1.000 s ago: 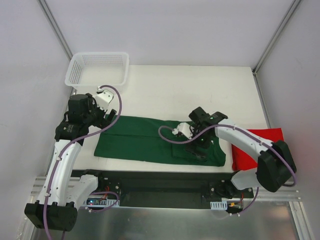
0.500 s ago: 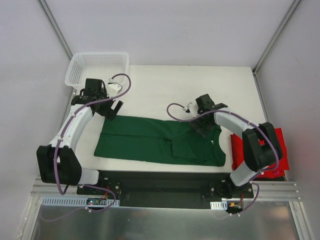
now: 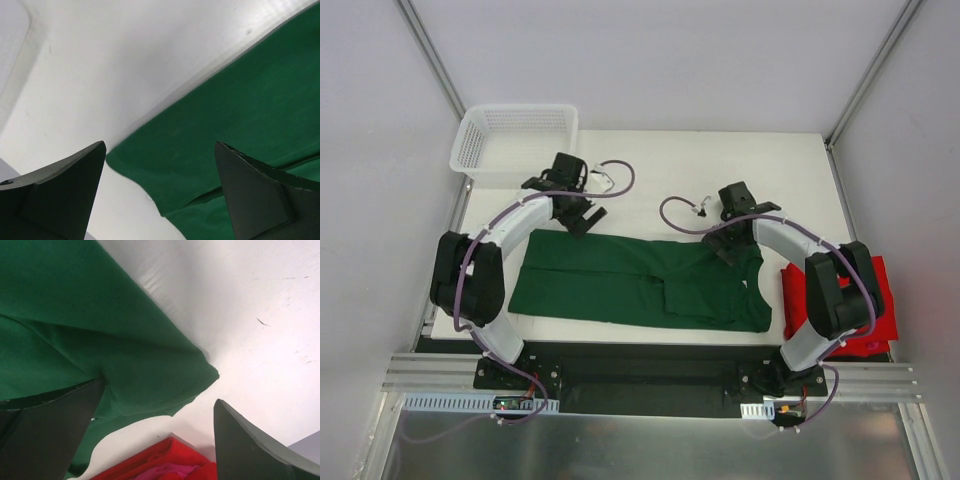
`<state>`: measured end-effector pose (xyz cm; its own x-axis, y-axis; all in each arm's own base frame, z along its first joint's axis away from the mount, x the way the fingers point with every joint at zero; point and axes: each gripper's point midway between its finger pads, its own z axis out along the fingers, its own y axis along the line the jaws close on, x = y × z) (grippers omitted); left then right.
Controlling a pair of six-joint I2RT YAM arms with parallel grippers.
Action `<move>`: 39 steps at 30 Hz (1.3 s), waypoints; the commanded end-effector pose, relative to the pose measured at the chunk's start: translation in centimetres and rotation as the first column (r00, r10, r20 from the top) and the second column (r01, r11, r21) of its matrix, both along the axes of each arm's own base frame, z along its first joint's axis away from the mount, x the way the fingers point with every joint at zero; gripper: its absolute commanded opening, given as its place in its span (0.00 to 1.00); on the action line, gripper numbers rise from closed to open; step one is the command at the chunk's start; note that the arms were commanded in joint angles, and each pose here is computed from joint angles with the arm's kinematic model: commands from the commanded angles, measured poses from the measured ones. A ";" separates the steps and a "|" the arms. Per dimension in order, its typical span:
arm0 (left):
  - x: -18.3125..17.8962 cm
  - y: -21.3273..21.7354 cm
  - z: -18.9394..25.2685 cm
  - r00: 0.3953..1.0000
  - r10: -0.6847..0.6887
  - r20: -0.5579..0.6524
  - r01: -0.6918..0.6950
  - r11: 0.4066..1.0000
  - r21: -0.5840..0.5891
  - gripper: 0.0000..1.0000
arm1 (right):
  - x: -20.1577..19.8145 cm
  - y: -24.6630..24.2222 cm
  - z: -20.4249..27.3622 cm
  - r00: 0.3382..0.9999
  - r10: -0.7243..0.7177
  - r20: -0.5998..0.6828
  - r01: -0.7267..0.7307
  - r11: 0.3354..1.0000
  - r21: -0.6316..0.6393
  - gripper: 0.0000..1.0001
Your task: Fold and stack the t-shirts
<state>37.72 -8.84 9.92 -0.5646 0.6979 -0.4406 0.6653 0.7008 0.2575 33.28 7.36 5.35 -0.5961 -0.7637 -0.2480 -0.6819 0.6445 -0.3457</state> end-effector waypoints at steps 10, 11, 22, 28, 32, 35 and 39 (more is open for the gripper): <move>3.4 -10.0 0.7 0.966 -0.238 0.101 0.230 0.969 0.085 0.91 | -4.3 0.8 0.0 0.991 0.082 -0.103 -0.072 0.993 0.093 0.96; 3.7 -10.4 0.8 0.964 -0.245 0.106 0.238 0.968 0.082 0.91 | -4.7 0.5 -0.2 0.990 0.082 -0.112 -0.073 0.994 0.085 0.96; 2.0 -15.7 -1.3 0.933 -0.356 0.053 0.354 0.934 0.046 0.94 | -7.1 -1.3 -1.5 0.981 0.108 -0.160 -0.106 0.994 0.018 0.96; -0.4 -17.2 -2.3 0.918 -0.396 0.013 0.395 0.918 0.037 0.94 | -7.0 -1.0 -1.8 0.979 0.105 -0.172 -0.102 0.994 0.029 0.96; -0.5 -17.2 -3.1 0.916 -0.401 -0.006 0.401 0.915 0.044 0.94 | -7.0 -0.8 -1.7 0.978 0.109 -0.178 -0.104 0.994 0.038 0.96; -0.7 -17.1 -3.9 0.913 -0.407 -0.026 0.408 0.912 0.047 0.94 | -7.1 -0.8 -1.7 0.978 0.109 -0.178 -0.103 0.994 0.040 0.96; -0.8 -17.1 -5.3 0.910 -0.410 -0.057 0.413 0.909 0.056 0.94 | -7.5 -0.7 -1.8 0.974 0.114 -0.194 -0.107 0.993 0.046 0.96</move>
<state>37.40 -26.19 6.60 -0.2234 0.8884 -0.4009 0.8857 0.3568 0.2971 26.32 6.27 3.05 -0.5543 -0.8176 -0.1558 -0.7910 0.5757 -0.2071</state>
